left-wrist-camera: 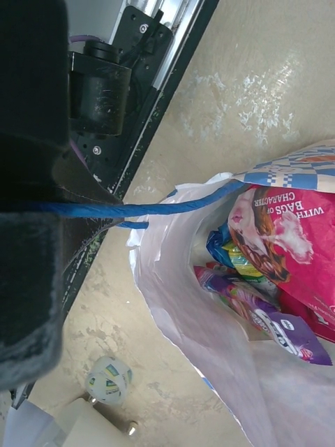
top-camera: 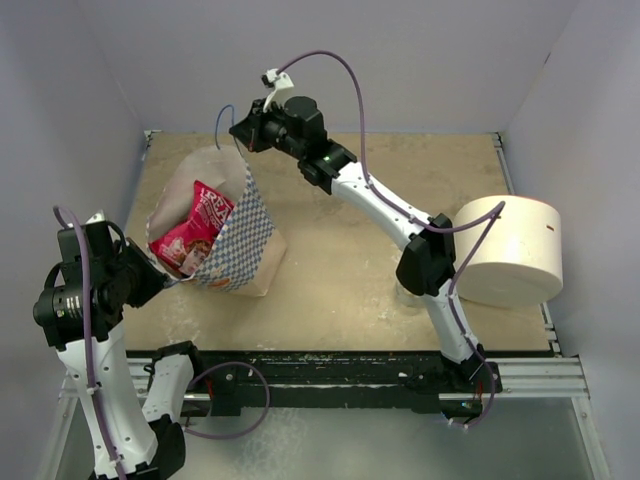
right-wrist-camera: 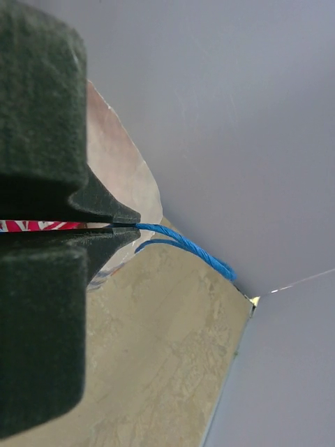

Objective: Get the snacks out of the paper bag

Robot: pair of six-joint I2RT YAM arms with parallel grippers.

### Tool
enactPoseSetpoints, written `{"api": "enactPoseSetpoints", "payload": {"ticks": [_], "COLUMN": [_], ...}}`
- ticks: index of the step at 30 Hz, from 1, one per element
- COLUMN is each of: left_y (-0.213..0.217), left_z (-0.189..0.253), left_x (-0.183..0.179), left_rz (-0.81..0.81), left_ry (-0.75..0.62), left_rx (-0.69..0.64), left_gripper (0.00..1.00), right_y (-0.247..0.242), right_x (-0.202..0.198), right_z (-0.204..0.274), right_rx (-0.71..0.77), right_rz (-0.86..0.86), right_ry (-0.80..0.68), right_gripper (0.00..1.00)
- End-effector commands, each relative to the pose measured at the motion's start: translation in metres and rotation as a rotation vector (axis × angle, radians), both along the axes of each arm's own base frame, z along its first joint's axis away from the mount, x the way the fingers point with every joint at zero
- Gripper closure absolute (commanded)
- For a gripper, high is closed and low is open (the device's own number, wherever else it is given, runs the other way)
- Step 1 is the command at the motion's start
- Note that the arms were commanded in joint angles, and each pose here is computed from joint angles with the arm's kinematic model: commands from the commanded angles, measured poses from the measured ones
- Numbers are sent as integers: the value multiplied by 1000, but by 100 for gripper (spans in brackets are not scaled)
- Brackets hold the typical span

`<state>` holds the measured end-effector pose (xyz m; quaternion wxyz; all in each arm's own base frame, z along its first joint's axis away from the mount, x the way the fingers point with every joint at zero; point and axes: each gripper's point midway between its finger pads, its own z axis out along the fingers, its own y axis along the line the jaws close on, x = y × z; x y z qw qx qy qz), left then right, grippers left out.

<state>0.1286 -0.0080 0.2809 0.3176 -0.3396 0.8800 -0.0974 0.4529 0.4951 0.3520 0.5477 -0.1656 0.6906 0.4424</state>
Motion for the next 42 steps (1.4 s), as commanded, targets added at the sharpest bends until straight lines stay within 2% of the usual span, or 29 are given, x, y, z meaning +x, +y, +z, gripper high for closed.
{"api": "enactPoseSetpoints", "payload": {"ticks": [1,5,9,14,26,32,34,36,37,42], "left_y": [2,0,-1,10,0,-10,-13,-9,-7,-1], "left_z": [11,17,22,25,47,53,53,51,49,42], "left_x": [-1,1,3,9,89,109,107,102,99,88], "left_rz": [11,25,21,33,-41,-98,-112,-100,-86,-1], "left_ry": [-36,-82,-115,-114,-265,-280,-280,-274,-265,-231], "left_rx": [16,6,7,58,-73,-142,-151,-125,-110,-111], "left_gripper": [100,100,100,100,100,90,85,80,74,34], "right_y": [-23,-53,-93,-139,-226,-243,-241,-239,-236,-234], "right_x": [-8,-12,-17,-48,-142,-163,-162,-157,-153,-143], "right_z": [46,48,33,28,15,9,13,20,22,21], "right_rx": [49,-6,-12,-57,-155,-159,-141,-127,-135,-237], "right_rz": [-37,-105,-195,-236,-268,-259,-260,-269,-268,-276], "right_ry": [-34,-49,28,43,108,100,90,81,77,101], "right_gripper": [100,100,100,100,100,100,92,74,61,25]}}
